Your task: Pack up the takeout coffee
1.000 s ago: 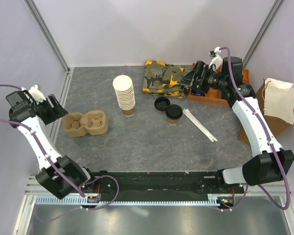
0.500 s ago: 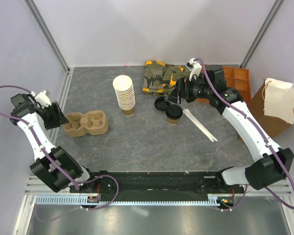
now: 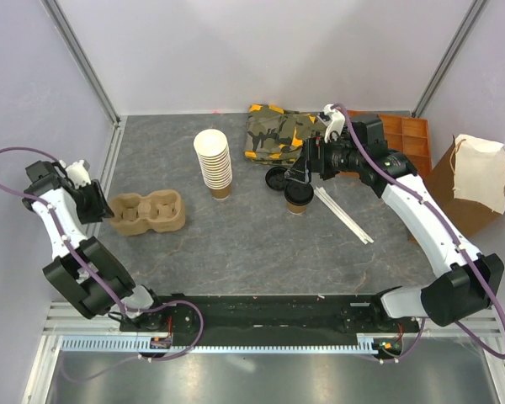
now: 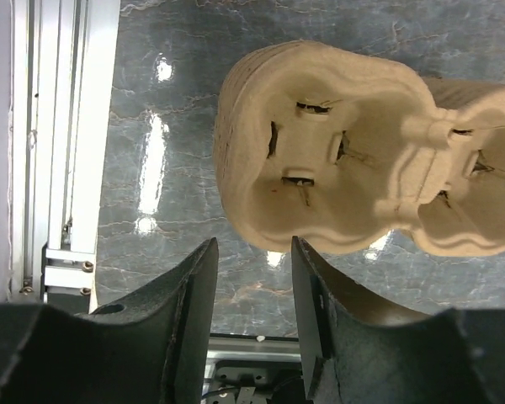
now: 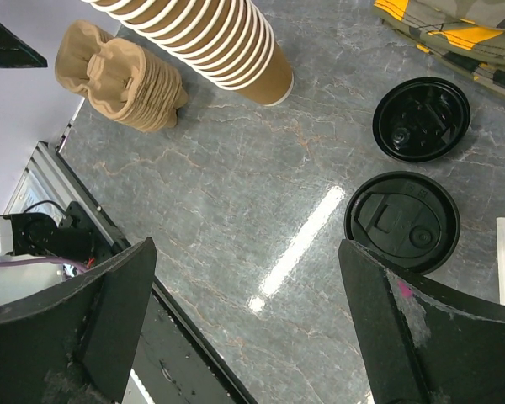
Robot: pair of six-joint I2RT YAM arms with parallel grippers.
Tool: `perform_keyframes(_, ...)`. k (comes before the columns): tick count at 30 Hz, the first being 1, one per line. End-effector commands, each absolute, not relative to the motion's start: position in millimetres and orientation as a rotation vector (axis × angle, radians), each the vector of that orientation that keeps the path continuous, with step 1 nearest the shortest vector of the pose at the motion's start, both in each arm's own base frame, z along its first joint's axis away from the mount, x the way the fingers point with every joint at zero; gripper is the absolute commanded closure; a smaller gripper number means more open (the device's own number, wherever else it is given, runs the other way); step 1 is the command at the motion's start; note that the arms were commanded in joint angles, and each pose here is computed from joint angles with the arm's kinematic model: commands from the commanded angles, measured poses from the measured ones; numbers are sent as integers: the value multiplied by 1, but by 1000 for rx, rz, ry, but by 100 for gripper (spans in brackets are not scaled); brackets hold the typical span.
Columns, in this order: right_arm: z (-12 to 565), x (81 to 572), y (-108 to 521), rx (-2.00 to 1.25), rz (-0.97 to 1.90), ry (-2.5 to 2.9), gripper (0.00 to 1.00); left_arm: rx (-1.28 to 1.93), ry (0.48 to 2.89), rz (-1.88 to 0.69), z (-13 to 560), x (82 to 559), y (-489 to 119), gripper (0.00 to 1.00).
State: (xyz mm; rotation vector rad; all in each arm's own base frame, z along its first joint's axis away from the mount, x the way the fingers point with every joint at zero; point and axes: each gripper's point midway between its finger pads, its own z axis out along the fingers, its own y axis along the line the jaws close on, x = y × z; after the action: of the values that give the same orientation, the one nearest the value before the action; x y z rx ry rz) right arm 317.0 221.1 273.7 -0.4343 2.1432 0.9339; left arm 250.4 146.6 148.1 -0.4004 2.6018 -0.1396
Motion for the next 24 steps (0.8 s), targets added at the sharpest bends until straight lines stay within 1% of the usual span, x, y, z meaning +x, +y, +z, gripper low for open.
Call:
perform_keyframes(1, 272, 319, 222, -457, 921, 2133, 2, -305, 2580, -31, 156, 265, 161, 53)
perform_keyframes(15, 261, 318, 223, -456, 936, 2171, 2, -267, 2621, 14, 145, 280, 162, 58)
perform_keyframes(20, 259, 318, 225, -460, 944, 2176, 2, -247, 2622, 15, 144, 280, 160, 65)
perform_keyframes(24, 255, 318, 224, -457, 945, 2187, 2, -240, 2631, 19, 141, 279, 159, 64)
